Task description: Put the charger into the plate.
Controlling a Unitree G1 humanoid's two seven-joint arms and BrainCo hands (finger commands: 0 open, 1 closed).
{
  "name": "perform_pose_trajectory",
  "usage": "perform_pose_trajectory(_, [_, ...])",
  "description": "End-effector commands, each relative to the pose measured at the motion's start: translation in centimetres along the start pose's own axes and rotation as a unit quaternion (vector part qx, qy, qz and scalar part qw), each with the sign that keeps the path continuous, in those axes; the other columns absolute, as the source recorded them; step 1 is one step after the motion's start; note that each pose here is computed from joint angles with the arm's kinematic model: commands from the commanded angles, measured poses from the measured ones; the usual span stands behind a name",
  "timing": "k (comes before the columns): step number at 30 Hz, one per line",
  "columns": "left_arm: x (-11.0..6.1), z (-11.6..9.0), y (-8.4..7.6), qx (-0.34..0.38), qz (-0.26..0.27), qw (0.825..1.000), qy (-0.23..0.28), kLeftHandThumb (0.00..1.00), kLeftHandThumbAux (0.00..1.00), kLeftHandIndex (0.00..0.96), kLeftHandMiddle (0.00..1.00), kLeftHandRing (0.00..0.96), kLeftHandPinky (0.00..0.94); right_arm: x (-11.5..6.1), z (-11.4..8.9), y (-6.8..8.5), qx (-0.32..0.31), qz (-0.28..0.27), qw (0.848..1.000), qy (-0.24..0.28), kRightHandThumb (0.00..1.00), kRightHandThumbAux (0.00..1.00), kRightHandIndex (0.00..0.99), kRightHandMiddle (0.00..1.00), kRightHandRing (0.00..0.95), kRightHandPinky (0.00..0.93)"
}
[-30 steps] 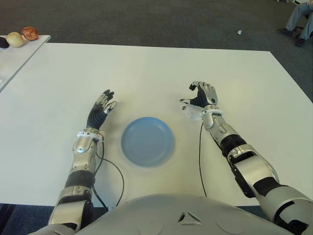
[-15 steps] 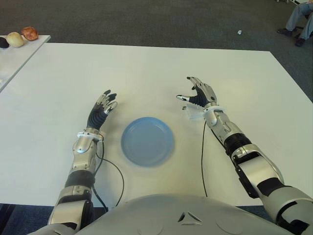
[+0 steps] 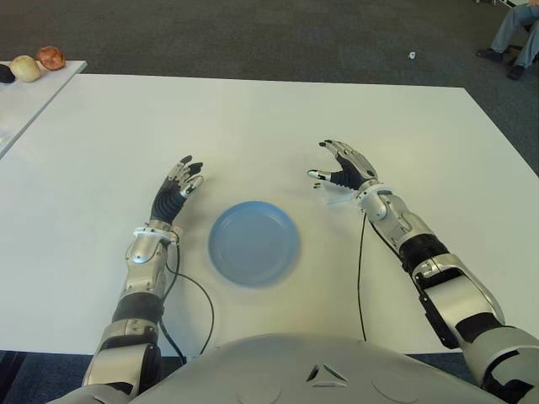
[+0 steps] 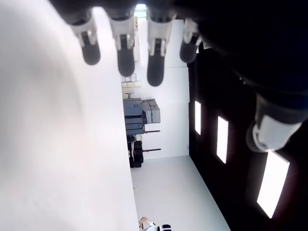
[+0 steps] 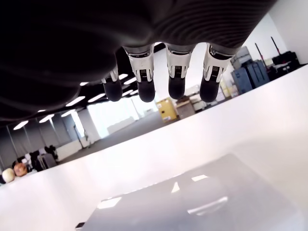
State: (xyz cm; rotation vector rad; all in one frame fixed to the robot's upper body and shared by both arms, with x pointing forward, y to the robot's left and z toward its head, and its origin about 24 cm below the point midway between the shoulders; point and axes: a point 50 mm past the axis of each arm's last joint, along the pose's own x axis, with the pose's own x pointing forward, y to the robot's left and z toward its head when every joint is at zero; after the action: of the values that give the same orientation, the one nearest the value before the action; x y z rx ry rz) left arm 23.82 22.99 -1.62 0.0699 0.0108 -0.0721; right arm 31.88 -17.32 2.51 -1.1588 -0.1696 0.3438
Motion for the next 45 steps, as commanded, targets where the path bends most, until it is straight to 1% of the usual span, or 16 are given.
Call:
perform_pose_trajectory(1, [-0.1,-0.2,-0.1,0.001,-0.009,1.000,0.002,0.000,0.481,0.029,0.180,0.125,0.000,-1.9,-0.9,1.0,-0.001,0.024,1.000,-0.017,0.257,0.203,0.000,0.000,0.000,0.000])
perform_pose_trajectory(5, [-0.1,-0.2,0.0,0.002,-0.009,1.000,0.002,0.000,0.475,0.026,0.179,0.123,0.000,-3.0,-1.4,1.2,-0.020,0.028,0.999,-0.035,0.248,0.190,0.000,0.000,0.000,0.000])
perform_pose_trajectory(9, [-0.2,-0.2,0.1,0.003,-0.009,1.000,0.002,0.000,0.473,0.026,0.176,0.117,0.000,-3.7,-1.7,1.2,-0.033,0.029,0.998,-0.049,0.247,0.181,0.000,0.000,0.000,0.000])
perform_pose_trajectory(12, [-0.2,-0.2,0.3,0.006,-0.007,1.000,0.005,0.000,0.482,0.026,0.170,0.109,0.000,-5.0,-2.2,0.8,-0.055,0.034,0.996,-0.068,0.250,0.183,0.000,0.000,0.000,0.000])
perform_pose_trajectory(17, [-0.2,-0.3,0.4,0.005,-0.006,1.000,0.008,0.000,0.490,0.024,0.164,0.104,0.000,-5.9,-2.5,0.4,-0.070,0.036,0.994,-0.077,0.266,0.187,0.000,0.000,0.000,0.000])
perform_pose_trajectory(21, [-0.2,-0.3,0.6,0.003,-0.006,1.000,0.008,0.000,0.486,0.028,0.168,0.110,0.000,-6.0,-2.5,0.3,-0.085,0.038,0.992,-0.082,0.289,0.186,0.000,0.000,0.000,0.000])
perform_pose_trajectory(26, [-0.2,-0.3,0.7,0.007,-0.005,1.000,0.008,0.000,0.472,0.029,0.171,0.114,0.000,-5.8,-3.1,-0.4,-0.108,0.043,0.990,-0.082,0.294,0.196,0.000,0.000,0.000,0.000])
perform_pose_trajectory(32, [-0.2,-0.3,0.7,0.012,-0.006,1.000,0.009,0.000,0.461,0.029,0.169,0.112,0.000,-5.7,-3.3,-0.5,-0.125,0.041,0.988,-0.082,0.295,0.203,0.000,0.000,0.000,0.000])
perform_pose_trajectory(37, [-0.3,-0.3,0.8,0.010,-0.008,1.000,0.011,0.000,0.468,0.026,0.167,0.109,0.000,-5.5,-3.5,-0.6,-0.143,0.034,0.986,-0.083,0.292,0.213,0.000,0.000,0.000,0.000])
perform_pose_trajectory(39, [-0.3,-0.3,0.9,0.009,-0.009,1.000,0.013,0.000,0.485,0.022,0.164,0.107,0.000,-5.3,-3.5,-0.5,-0.149,0.031,0.985,-0.084,0.295,0.220,0.000,0.000,0.000,0.000])
perform_pose_trajectory(45, [-0.4,-0.3,1.0,0.009,-0.011,1.000,0.013,0.000,0.509,0.022,0.160,0.104,0.000,-5.1,-3.6,-0.4,-0.155,0.027,0.984,-0.087,0.293,0.237,0.000,0.000,0.000,0.000])
